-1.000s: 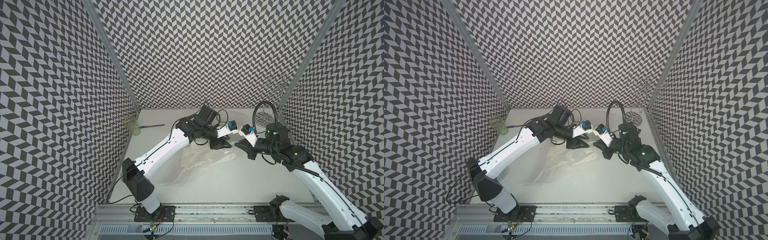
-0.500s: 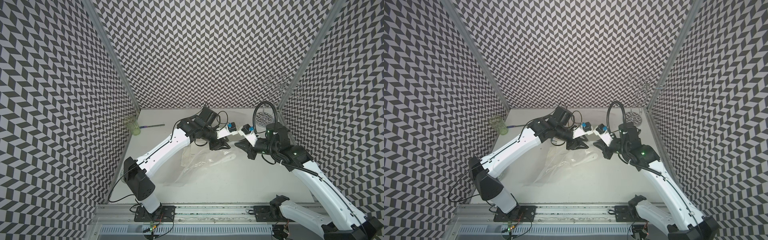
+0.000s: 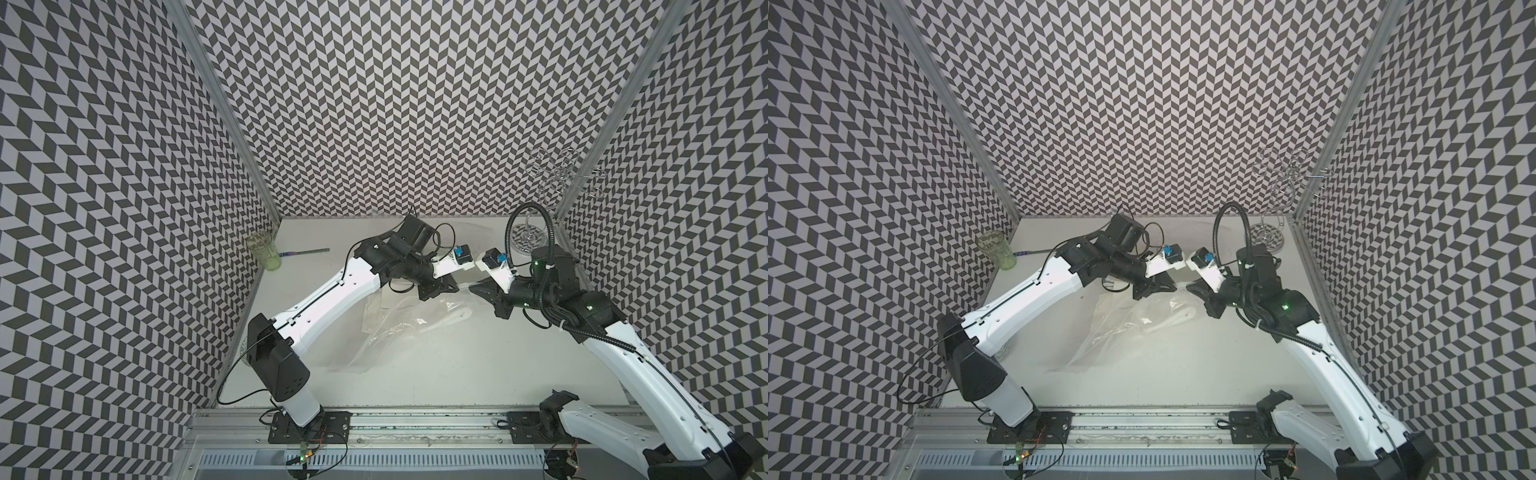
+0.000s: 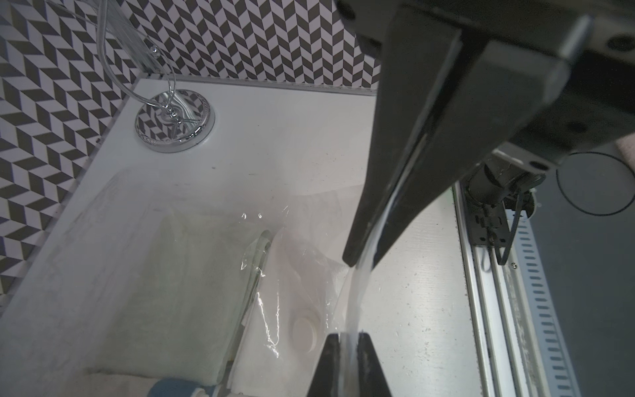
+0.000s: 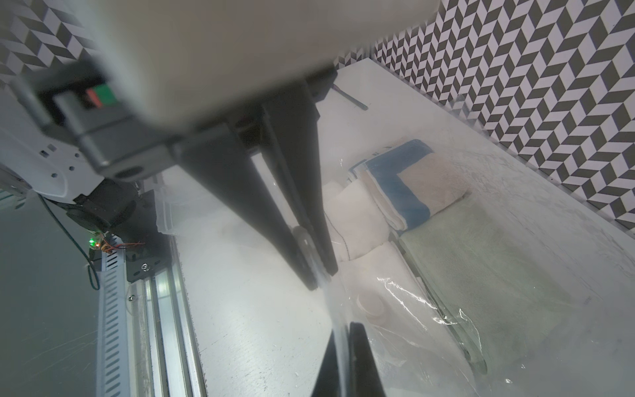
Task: Place the folded towel into the vacuum bag
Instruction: Close the vacuum bag at the center of the board.
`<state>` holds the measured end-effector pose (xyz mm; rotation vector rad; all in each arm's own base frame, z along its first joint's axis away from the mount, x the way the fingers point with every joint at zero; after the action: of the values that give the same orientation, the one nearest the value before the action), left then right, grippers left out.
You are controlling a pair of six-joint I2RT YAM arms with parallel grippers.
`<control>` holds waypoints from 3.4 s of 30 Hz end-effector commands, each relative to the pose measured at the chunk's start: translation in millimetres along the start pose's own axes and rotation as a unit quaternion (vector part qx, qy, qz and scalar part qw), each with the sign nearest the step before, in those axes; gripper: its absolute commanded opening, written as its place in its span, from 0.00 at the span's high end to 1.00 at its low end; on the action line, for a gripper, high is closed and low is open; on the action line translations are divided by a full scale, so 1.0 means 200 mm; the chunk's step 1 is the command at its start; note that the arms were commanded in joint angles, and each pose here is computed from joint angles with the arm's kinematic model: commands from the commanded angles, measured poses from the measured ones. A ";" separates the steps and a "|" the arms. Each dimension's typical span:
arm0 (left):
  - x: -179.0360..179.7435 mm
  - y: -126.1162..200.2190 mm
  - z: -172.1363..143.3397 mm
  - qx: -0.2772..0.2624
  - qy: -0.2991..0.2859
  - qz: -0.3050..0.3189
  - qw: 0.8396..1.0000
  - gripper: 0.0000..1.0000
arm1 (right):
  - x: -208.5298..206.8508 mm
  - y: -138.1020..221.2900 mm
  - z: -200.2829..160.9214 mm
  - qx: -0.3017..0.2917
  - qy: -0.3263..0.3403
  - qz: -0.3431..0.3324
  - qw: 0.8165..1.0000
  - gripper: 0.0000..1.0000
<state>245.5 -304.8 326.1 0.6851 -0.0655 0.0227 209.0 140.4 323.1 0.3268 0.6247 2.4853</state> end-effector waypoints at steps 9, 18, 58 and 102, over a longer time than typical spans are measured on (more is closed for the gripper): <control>-0.06 0.07 -0.18 0.071 0.021 0.045 0.996 0.94 | -0.12 0.23 0.23 -0.096 0.020 -0.144 0.985 1.00; -0.15 0.04 -0.18 0.074 0.024 0.014 0.997 0.85 | -0.13 0.30 0.26 -0.104 0.024 -0.179 0.978 1.00; 0.08 0.02 0.18 -0.034 0.013 0.014 0.999 0.77 | -0.04 0.23 0.18 -0.106 0.036 -0.086 0.990 1.00; -0.07 0.14 -0.25 0.073 0.012 0.055 0.996 0.89 | -0.07 0.24 0.22 -0.079 0.053 -0.139 0.986 1.00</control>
<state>235.4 -280.6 327.8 0.6153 -0.2017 0.1056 205.0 128.7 351.7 0.2328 0.5402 2.4432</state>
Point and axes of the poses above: each gripper's point midway between its finger pads, its own y axis back along the fingers, its own x axis along the line the jaws close on, z = x × y, the point moved 8 cm from there along y, back along the fingers, and after that the axes turned 5 degrees about -y, right-handed, at the moved point
